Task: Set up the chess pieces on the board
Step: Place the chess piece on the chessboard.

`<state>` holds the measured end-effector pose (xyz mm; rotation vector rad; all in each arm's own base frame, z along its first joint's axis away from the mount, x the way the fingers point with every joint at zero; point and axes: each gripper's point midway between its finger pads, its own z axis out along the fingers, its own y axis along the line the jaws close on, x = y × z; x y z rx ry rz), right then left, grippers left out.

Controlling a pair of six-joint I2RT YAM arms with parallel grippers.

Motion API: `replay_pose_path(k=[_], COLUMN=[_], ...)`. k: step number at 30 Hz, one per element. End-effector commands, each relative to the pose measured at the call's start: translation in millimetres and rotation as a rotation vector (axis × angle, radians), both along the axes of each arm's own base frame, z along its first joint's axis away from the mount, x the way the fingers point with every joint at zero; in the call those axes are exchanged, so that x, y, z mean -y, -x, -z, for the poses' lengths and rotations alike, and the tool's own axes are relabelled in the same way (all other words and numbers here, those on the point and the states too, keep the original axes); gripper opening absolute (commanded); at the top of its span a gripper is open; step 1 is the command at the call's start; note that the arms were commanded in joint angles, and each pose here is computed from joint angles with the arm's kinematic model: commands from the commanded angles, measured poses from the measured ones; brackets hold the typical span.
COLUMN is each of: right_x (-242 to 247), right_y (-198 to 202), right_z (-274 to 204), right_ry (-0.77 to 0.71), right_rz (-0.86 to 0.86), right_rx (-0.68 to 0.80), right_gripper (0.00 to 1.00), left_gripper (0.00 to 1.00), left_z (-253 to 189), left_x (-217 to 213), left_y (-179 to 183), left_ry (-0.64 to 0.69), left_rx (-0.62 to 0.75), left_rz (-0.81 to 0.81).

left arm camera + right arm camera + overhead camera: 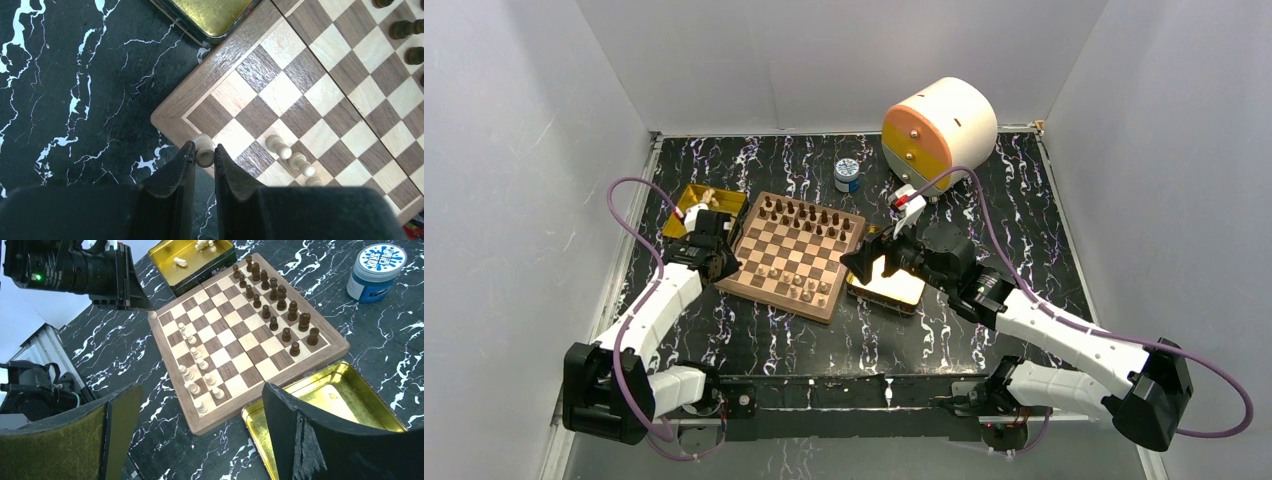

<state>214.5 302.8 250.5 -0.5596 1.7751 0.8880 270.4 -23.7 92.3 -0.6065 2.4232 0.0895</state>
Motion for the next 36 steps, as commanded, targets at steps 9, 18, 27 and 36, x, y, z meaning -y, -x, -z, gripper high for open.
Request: replay_pose_path(k=[9, 18, 27, 36], right_x=[5.2, 6.4, 8.1, 9.0], right_y=[-4.5, -7.0, -10.4, -11.8], right_z=[-16.7, -13.9, -7.8, -8.8], right_ry=[-0.028, -0.012, 0.007, 0.012], right_rz=[0.035, 0.055, 0.079, 0.088], right_rx=[0.042, 0.024, 0.006, 0.006], right_gripper=[0.99, 0.99, 0.99, 0.99], left_gripper=[0.04, 0.05, 0.06, 0.08], left_z=[4.4, 13.3, 18.9, 27.7], left_x=[-7.7, -7.1, -6.5, -2.8], left_y=[-8.9, -7.5, -8.9, -11.1], left_ry=[-0.012, -0.013, -0.016, -0.007], left_rx=[0.133, 0.131, 0.12, 0.098], left_rz=[-0.045, -0.032, -0.024, -0.011])
